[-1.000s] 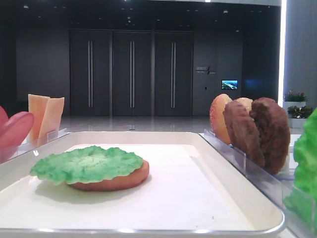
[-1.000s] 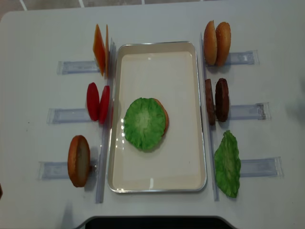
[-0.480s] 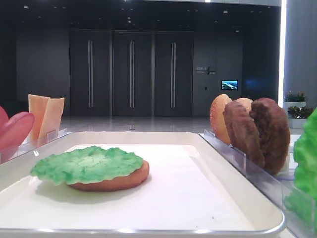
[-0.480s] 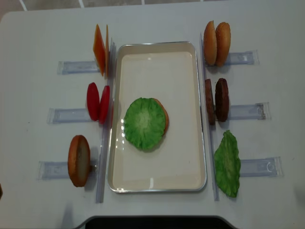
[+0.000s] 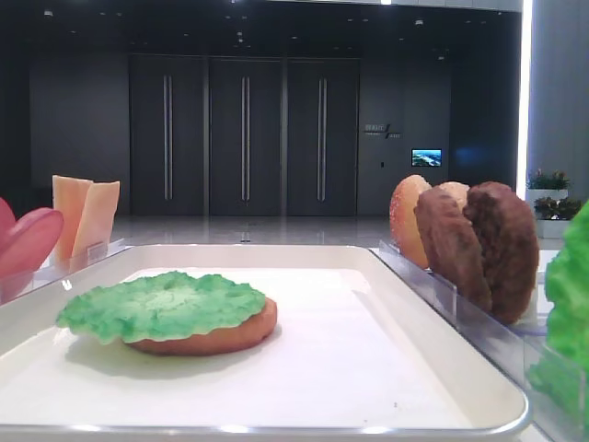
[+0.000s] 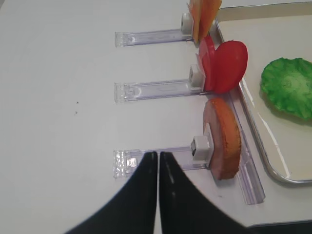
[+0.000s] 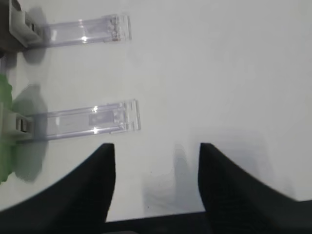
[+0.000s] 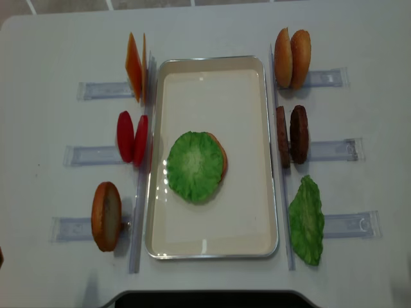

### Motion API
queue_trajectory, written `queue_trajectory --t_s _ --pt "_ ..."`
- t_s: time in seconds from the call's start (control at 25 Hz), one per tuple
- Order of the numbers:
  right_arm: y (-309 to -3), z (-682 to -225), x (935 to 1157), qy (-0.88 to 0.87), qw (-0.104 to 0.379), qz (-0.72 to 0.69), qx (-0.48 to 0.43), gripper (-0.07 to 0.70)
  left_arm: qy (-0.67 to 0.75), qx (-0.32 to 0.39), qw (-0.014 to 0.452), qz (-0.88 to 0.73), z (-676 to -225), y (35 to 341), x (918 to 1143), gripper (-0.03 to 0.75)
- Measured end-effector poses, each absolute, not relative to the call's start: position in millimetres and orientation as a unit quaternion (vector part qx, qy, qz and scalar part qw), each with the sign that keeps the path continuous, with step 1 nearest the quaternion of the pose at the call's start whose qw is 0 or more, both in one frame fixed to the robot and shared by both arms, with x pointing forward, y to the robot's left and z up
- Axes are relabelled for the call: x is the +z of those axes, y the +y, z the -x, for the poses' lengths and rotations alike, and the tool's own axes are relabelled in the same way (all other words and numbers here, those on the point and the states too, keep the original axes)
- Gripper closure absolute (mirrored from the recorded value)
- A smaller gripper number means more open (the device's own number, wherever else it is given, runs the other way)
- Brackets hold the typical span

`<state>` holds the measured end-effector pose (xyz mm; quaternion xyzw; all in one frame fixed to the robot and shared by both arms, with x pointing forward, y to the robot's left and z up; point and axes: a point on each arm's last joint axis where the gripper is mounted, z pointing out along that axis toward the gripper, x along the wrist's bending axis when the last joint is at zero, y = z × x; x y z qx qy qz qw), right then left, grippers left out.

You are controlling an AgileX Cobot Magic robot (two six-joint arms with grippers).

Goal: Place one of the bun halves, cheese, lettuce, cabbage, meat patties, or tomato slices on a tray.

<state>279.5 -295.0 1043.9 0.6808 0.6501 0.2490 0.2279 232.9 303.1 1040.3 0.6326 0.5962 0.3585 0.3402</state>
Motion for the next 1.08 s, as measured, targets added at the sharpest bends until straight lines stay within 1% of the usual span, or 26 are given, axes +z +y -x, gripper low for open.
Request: queue_trajectory --t_s 0.2,0.44,1.08 --pt "-292.0 -263.1 1047.6 0.637 0.273 -0.660 0.289 0.270 0.596 0.359 0.340 -0.633 -232.9 303.1 1040.3 0.716" --pt "-287.4 -231.7 1048.8 0.611 0.348 -0.621 0.347 0.281 0.596 0.359 0.340 -0.633 -232.9 303.1 1040.3 0.716" --pt "-288.7 -229.5 1048.4 0.602 0.355 -0.626 0.347 0.302 0.596 0.359 0.340 -0.633 -232.9 303.1 1040.3 0.716"
